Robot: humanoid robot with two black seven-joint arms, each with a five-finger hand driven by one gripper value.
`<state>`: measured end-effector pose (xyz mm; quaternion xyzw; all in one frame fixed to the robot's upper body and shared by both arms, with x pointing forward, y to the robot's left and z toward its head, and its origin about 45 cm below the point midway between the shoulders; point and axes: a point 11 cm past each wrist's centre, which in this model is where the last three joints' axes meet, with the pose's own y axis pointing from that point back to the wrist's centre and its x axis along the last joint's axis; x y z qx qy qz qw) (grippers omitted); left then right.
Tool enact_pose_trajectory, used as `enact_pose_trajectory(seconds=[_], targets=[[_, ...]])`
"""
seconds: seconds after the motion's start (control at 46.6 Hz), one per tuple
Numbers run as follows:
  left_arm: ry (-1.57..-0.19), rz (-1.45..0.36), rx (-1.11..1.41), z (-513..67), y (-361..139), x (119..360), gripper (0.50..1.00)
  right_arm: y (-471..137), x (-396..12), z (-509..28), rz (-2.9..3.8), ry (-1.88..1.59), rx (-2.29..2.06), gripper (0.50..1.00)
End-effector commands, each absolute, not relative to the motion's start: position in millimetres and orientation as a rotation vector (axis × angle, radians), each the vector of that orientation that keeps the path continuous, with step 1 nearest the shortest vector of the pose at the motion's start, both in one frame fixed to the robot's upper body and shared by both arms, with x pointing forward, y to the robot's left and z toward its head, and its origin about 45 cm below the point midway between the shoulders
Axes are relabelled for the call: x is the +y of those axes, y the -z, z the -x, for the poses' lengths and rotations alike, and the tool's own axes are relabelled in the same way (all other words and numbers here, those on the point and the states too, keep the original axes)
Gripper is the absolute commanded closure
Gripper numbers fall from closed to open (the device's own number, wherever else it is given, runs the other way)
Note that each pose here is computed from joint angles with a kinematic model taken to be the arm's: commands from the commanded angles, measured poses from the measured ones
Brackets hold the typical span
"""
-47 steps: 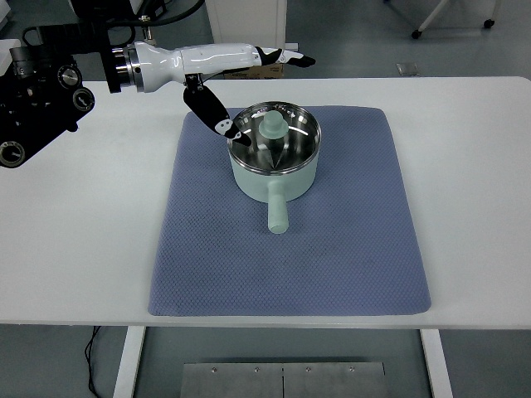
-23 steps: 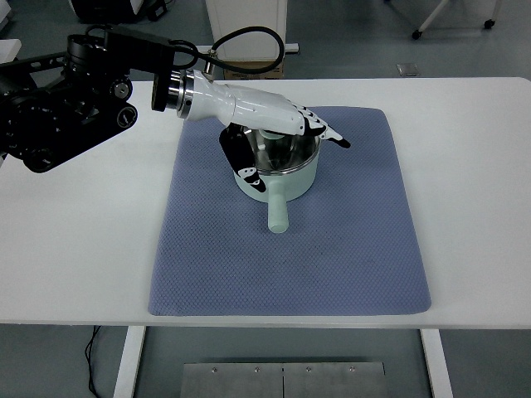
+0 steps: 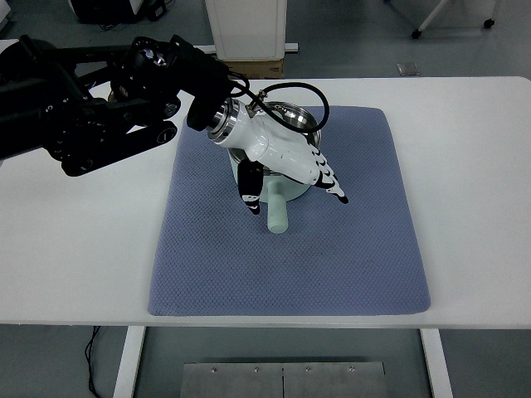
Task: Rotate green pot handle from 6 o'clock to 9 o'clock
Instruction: 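Lower the left hand down onto the pot's mint-green handle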
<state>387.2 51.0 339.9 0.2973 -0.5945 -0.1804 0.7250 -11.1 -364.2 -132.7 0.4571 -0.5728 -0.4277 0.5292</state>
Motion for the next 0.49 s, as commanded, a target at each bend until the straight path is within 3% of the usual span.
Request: enact_pose_trajectory(seconds=[0.0, 0.472], targets=[[0.418, -0.677, -1.317, -387.0, -340.8, 50.5, 0.5, 132.7, -364.2, 11.1, -1.091, 1.022, -1.367, 0.5], [0.522, -0.723, -1.28, -375.8, -307.9, 48.6, 0.5, 132.7, -364.2, 10.9, -1.092, 1.021, -1.368, 0.5]])
